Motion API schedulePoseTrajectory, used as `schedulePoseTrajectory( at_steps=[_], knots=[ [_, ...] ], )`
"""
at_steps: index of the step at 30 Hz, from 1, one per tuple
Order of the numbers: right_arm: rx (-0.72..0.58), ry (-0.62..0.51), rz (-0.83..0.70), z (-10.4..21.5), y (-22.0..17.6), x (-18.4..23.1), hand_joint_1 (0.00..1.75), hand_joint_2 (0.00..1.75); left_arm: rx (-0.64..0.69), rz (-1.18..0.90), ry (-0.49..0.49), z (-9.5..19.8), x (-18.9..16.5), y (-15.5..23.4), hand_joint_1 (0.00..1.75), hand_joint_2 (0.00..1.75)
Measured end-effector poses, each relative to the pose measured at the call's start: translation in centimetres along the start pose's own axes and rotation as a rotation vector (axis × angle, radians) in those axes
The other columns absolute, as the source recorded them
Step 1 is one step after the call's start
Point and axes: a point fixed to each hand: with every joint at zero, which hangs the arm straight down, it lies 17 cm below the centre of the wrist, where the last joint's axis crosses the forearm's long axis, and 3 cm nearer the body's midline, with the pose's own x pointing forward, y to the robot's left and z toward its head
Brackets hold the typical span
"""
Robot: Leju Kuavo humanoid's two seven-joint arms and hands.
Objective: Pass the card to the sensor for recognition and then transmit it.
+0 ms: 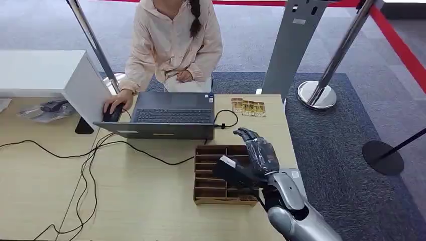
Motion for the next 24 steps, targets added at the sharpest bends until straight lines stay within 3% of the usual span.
schedulePoseTrajectory(
  at_steps=[24],
  knots=[
    [0.027, 0.014, -0.022, -0.3, 1.4, -0.2, 0.54, 1.75, 0.002, 0.005, -0.008, 0.0, 0.2, 0.0, 0.0, 0.0]
  ],
)
